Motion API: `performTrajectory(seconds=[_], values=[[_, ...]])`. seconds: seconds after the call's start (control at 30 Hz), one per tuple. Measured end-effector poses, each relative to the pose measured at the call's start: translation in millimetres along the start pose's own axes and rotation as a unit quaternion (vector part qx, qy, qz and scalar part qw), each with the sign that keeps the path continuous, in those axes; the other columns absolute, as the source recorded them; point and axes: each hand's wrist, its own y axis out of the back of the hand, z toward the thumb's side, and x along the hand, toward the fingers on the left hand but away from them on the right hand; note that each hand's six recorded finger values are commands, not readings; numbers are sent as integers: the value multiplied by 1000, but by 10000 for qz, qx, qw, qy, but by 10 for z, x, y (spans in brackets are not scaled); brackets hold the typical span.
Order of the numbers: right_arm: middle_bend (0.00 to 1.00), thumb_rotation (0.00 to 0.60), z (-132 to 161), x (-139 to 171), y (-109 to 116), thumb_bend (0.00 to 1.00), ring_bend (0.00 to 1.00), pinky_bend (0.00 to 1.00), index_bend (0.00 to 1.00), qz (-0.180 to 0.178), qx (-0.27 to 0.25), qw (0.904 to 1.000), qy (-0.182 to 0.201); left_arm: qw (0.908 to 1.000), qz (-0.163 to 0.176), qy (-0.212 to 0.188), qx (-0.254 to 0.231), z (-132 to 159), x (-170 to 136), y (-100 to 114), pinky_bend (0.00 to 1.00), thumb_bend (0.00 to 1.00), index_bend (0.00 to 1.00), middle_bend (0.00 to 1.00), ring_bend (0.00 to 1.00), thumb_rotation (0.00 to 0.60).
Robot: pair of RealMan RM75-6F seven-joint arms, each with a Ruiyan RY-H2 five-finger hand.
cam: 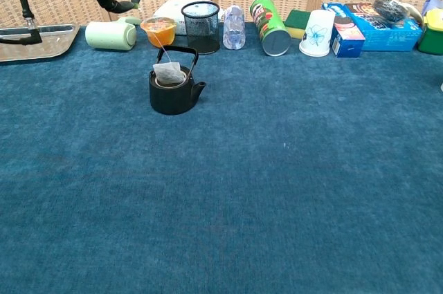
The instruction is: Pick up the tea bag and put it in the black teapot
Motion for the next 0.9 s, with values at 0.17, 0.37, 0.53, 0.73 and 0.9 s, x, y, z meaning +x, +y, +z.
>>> performTrajectory(seconds=[0.17,0.37,0.53,0.73,0.9], values=[[491,600,-21,16,14,210,462,358,492,-24,-1,10000,-40,10000,-40,-13,10,12,10,-45,872,502,600,1000,975,600],[491,600,-33,20,34,210,462,357,492,-75,-6,10000,-62,10000,-19,-25,10,0,-21,-65,872,500,600,1000,975,600],[491,600,-39,22,31,211,462,358,492,-67,-8,9999,-77,10000,-24,6,-3,-57,-90,-118,872,500,600,1000,975,600],[491,600,-41,18,29,211,462,358,492,-60,-5,10000,-73,9998,-160,71,10,-145,-171,-276,872,487,600,1000,975,600],[491,600,-48,16,35,210,462,357,492,-64,6,9999,-90,9996,-259,141,49,-225,-216,-371,863,311,510,1000,974,600]])
